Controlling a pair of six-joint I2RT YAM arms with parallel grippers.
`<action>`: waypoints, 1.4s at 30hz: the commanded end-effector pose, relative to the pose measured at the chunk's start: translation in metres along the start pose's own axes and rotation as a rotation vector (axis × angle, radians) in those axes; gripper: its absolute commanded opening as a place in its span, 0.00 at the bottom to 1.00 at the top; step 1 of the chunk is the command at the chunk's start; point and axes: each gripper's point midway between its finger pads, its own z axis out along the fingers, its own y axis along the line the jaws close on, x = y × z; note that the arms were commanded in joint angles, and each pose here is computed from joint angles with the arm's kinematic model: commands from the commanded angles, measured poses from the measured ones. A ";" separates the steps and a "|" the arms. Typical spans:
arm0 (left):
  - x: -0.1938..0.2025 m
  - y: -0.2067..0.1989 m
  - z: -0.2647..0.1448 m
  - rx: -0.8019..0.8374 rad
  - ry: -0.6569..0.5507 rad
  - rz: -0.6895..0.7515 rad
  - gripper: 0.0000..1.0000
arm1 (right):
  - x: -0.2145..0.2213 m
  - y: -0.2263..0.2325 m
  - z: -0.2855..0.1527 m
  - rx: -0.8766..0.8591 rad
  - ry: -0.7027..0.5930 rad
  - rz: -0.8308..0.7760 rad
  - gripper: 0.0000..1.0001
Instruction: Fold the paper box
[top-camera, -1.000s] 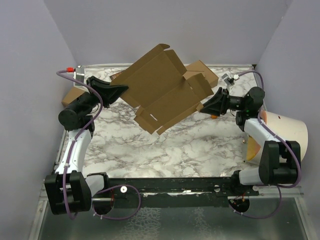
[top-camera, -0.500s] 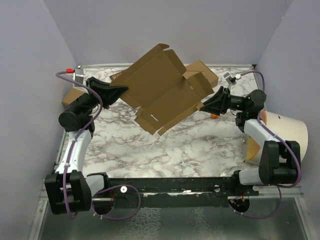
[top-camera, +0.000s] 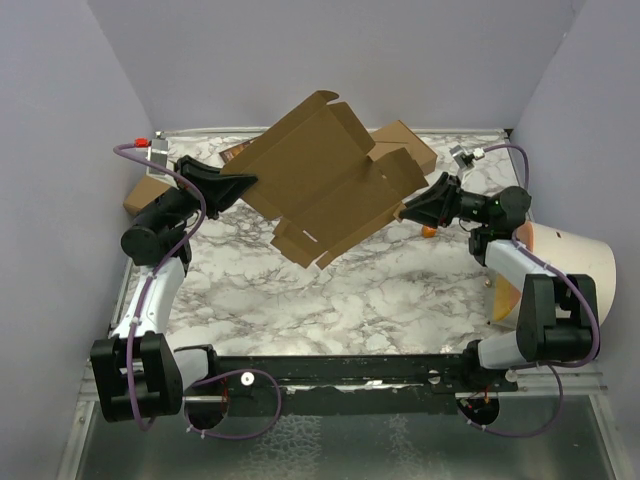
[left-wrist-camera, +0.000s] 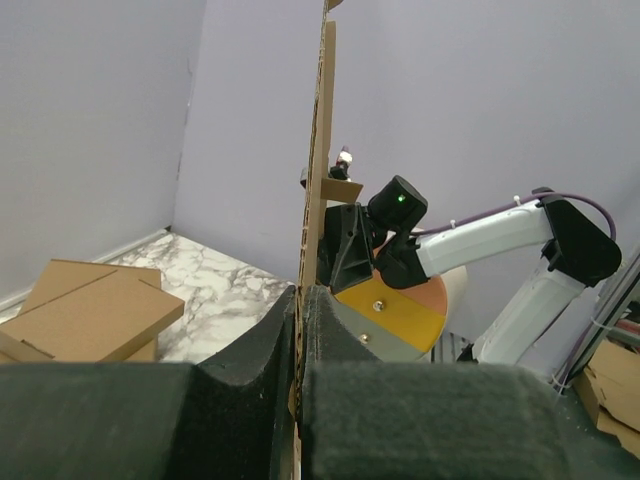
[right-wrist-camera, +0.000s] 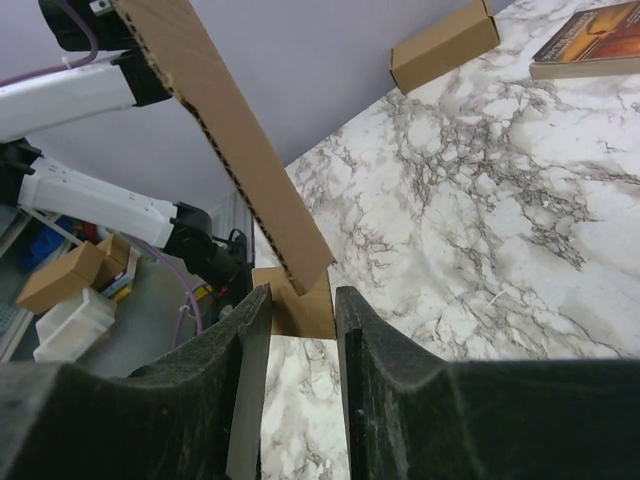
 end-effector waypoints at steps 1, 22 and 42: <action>-0.008 -0.005 0.000 0.016 -0.032 0.033 0.00 | -0.003 0.002 0.003 0.000 -0.031 -0.015 0.29; -0.001 0.006 -0.002 -0.022 -0.005 0.037 0.00 | 0.001 0.007 0.001 -0.018 0.006 -0.059 0.17; -0.002 0.027 -0.011 -0.197 -0.047 -0.042 0.00 | -0.033 -0.017 -0.044 0.178 0.063 -0.346 0.98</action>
